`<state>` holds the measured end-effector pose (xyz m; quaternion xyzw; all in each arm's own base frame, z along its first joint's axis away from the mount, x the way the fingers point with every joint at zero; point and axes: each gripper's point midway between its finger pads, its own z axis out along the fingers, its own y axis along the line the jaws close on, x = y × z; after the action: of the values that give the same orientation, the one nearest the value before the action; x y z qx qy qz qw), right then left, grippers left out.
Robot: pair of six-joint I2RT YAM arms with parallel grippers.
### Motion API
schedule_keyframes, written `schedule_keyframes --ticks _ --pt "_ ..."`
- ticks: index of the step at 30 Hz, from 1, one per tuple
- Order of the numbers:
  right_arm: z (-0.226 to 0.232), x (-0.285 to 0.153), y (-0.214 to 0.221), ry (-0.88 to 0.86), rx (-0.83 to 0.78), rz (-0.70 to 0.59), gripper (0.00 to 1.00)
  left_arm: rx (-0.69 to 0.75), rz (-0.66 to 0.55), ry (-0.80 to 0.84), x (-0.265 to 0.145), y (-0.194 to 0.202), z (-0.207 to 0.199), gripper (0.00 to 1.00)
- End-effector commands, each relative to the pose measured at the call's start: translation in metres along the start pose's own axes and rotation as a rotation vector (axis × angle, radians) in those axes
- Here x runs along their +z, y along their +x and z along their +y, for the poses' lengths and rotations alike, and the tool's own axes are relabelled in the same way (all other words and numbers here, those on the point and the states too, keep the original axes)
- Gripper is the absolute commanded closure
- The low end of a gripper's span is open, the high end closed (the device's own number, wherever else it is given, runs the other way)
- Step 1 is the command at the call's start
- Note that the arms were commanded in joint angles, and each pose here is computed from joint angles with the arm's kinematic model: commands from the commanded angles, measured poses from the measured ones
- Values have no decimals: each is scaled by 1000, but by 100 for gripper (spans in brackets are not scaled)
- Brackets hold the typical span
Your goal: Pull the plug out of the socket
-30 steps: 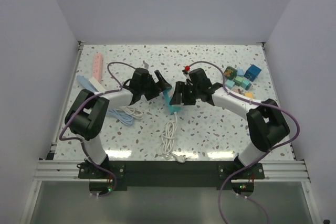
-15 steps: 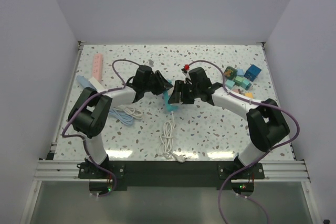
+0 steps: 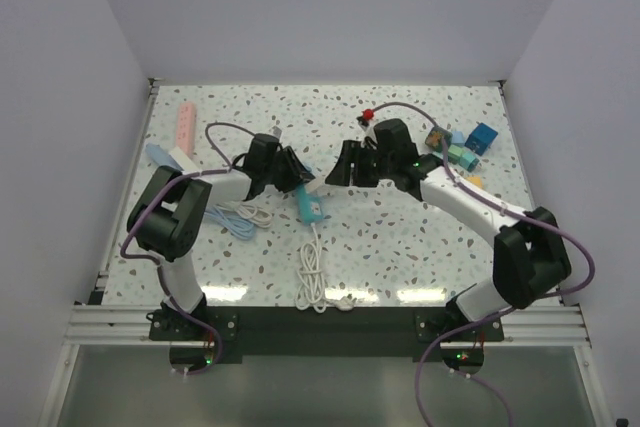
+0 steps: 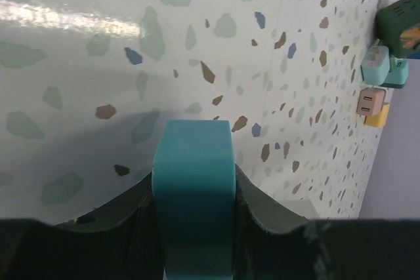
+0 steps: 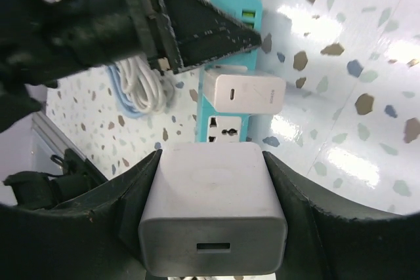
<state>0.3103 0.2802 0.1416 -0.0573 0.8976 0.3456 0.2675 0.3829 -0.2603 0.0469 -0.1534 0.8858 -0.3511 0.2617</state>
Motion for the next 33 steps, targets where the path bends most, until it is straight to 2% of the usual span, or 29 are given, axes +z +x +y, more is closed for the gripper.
schedule_keyframes --ticks 1,4,5,7,8,13,17,20,21,23,24,25,27,28,33 --pt "12 -41 -40 -18 -57 -156 100 36 -19 43 -6 -10 -6 100" --pt "-50 -55 -63 172 39 -228 100 58 -28 89 -12 -16 -21 100" --pt "-76 -53 -59 250 89 -198 100 59 -30 101 -13 -17 -25 100" --pt "-128 -66 -82 432 167 -247 100 75 -31 154 -20 -20 -40 100" --pt "-154 -59 -77 494 220 -206 100 83 -29 172 -22 -20 -45 100" --pt "-216 -56 -106 519 455 -252 100 130 -22 206 -39 -20 -59 100" --pt "-244 -60 -118 589 533 -302 100 177 -26 208 -53 -20 -63 100" --pt "-264 -56 -113 627 607 -278 97 194 -11 198 -57 -16 -60 100" --pt "-266 -53 -110 625 623 -263 81 197 0 199 -57 -13 -59 100" --pt "-284 -56 -107 641 681 -258 70 199 15 187 -55 -8 -52 100" --pt "-287 -57 -106 645 691 -260 56 198 25 193 -55 -6 -52 100" --pt "-290 -60 -106 651 699 -265 48 197 30 195 -55 -3 -51 100" --pt "-294 -67 -107 676 703 -279 38 193 46 198 -54 1 -49 100" --pt "-294 -74 -108 681 714 -287 29 193 52 197 -53 2 -48 100" --pt "-286 -98 -120 654 706 -322 14 203 55 200 -52 2 -48 100"
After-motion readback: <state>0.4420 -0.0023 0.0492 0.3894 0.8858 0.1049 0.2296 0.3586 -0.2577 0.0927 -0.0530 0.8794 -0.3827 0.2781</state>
